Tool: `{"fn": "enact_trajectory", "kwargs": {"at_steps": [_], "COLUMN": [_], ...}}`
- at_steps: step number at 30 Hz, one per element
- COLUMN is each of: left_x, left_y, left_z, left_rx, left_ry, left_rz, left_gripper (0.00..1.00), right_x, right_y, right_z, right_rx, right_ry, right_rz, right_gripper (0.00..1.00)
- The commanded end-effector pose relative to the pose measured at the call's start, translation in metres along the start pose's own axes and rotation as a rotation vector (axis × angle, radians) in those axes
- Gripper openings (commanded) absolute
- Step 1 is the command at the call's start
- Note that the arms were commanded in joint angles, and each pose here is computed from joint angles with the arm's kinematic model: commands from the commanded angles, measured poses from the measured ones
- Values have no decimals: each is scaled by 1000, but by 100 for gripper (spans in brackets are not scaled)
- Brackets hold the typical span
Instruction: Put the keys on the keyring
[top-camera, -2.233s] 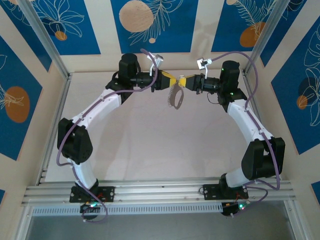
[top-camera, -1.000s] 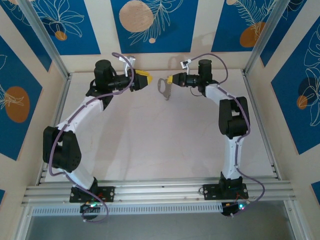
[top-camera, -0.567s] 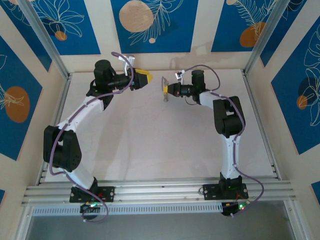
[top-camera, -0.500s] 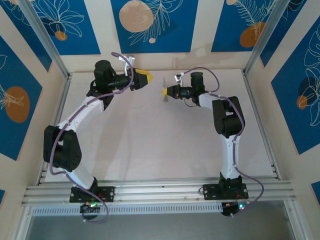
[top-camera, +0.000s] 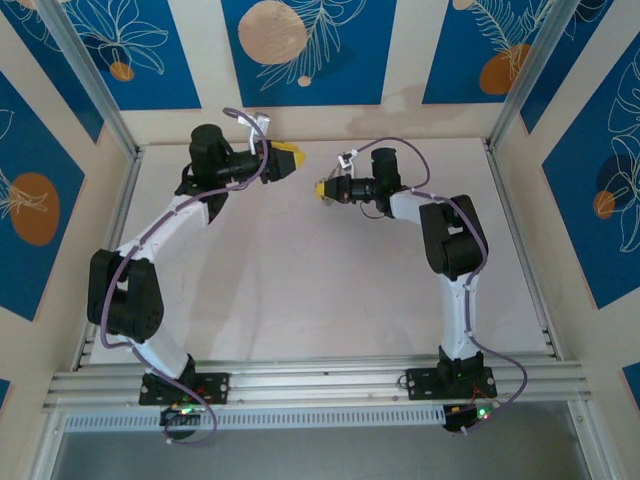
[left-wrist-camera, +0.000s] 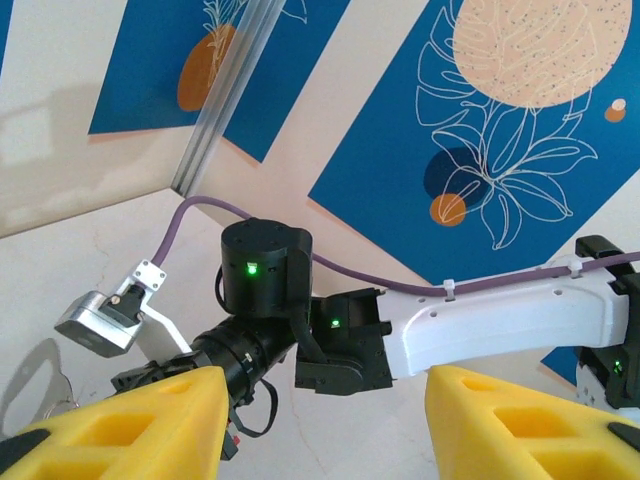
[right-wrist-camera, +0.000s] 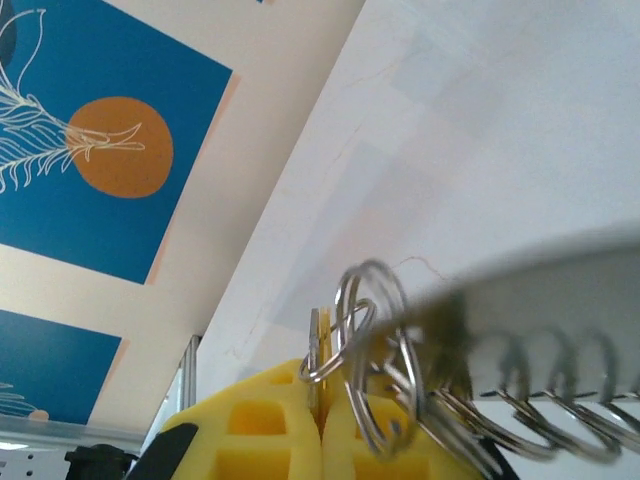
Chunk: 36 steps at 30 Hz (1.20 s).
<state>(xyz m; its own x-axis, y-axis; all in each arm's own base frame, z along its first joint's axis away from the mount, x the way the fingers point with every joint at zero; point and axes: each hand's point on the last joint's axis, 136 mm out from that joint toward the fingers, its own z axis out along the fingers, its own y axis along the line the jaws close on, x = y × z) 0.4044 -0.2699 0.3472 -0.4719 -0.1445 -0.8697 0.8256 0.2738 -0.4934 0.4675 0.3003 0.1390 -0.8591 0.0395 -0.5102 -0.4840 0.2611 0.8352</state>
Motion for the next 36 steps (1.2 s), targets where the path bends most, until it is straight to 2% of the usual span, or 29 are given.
{"fn": "enact_trajectory", "kwargs": {"at_steps": [1, 12, 29, 36], "left_x": [-9, -7, -5, -3], "left_y": [-8, -10, -10, -6], "left_z": [-7, -9, -11, -10], "left_rx": [8, 10, 8, 6], "left_ry": [-27, -42, -58, -58], "left_rz": [35, 29, 18, 8], "left_gripper": [54, 54, 54, 54], "right_x": [-6, -11, -47, -45], "right_y": [8, -8, -30, -44], "right_z": [12, 42, 72, 87], "right_rx": [-8, -9, -21, -34], "right_ry": [7, 31, 68, 86], "right_rz": [-12, 33, 58, 95], "right_gripper": [0, 0, 0, 0]}}
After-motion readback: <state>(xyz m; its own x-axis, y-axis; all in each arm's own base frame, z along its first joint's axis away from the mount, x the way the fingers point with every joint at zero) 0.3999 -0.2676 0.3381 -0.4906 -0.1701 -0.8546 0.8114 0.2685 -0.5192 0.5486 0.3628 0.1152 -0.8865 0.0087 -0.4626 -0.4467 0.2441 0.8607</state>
